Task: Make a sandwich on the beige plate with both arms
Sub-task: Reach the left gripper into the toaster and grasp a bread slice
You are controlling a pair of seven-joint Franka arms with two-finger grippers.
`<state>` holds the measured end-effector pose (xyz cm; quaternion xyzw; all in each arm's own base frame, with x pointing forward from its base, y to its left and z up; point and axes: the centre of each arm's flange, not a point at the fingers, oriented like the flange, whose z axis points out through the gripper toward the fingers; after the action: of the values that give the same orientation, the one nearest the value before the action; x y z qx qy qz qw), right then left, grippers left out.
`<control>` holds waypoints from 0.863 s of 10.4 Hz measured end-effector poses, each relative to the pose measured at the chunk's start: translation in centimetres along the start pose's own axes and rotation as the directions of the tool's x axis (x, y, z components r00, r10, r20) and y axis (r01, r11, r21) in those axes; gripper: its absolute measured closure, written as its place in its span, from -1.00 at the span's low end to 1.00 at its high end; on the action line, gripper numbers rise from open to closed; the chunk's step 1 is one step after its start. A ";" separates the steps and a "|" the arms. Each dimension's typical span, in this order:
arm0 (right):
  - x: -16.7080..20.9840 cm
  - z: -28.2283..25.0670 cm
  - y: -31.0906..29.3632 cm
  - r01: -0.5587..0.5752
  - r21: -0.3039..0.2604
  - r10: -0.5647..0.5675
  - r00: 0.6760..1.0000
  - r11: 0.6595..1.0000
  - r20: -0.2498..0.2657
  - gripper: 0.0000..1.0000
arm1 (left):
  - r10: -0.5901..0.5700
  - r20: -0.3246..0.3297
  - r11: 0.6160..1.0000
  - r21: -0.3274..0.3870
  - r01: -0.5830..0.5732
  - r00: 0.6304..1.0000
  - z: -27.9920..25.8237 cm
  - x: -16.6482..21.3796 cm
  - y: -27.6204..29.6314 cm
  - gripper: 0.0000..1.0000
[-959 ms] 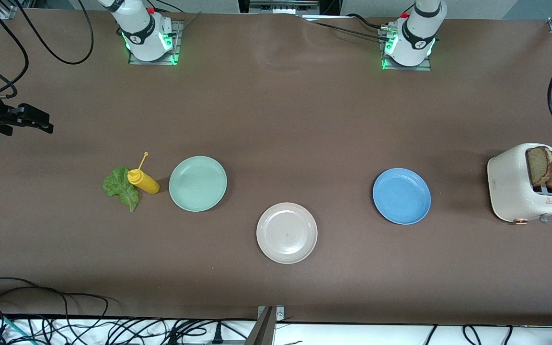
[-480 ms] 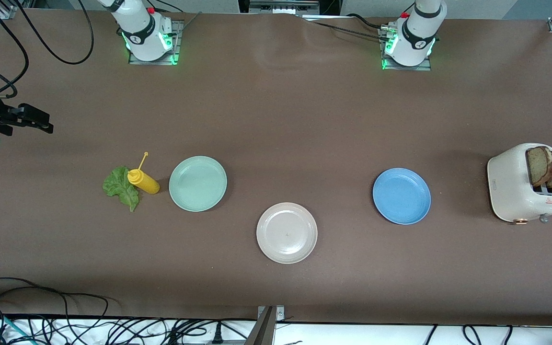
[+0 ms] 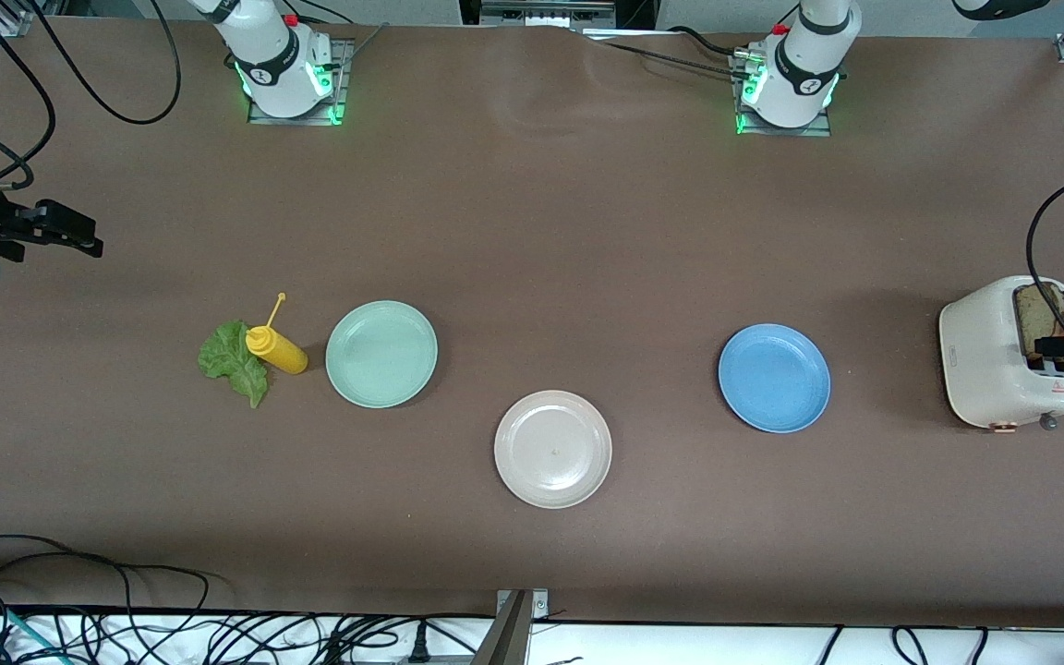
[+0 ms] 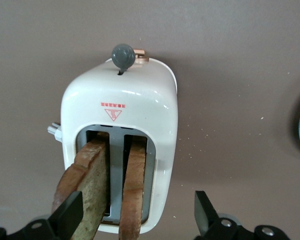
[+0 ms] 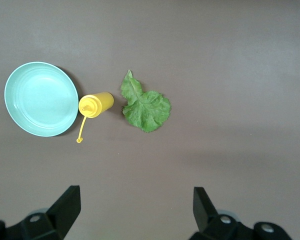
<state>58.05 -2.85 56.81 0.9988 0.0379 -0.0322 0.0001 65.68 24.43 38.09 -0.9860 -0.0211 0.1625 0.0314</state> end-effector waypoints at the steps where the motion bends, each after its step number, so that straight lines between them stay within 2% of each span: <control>1: 0.0 0.0 0.0 0.000 0.000 0.000 1.000 1.000 0.000 -1.00 | 0.001 0.013 1.000 -0.003 -0.001 1.000 0.6 0.0 0.0 -0.96; 4: 0.0 -0.2 -0.1 0.002 -0.001 -0.002 1.000 1.000 -0.005 -1.00 | 0.003 0.104 1.000 0.020 -0.005 0.995 2.7 -0.7 -0.2 -0.89; 5: 0.1 -0.3 -0.2 0.003 -0.001 -0.003 1.000 1.000 -0.008 -1.00 | 0.001 0.139 1.000 0.025 -0.005 0.990 3.0 -1.1 -0.2 -0.77; 9: 0.1 -0.5 -0.2 0.004 -0.001 -0.004 1.000 1.000 -0.012 -1.00 | 0.001 0.183 1.000 0.014 -0.003 0.983 3.5 -1.6 -0.1 0.39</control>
<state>58.15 -2.63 57.31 0.9989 0.0398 -0.0264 0.0005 63.01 24.66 35.36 -0.9666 -0.0217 0.2528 0.0363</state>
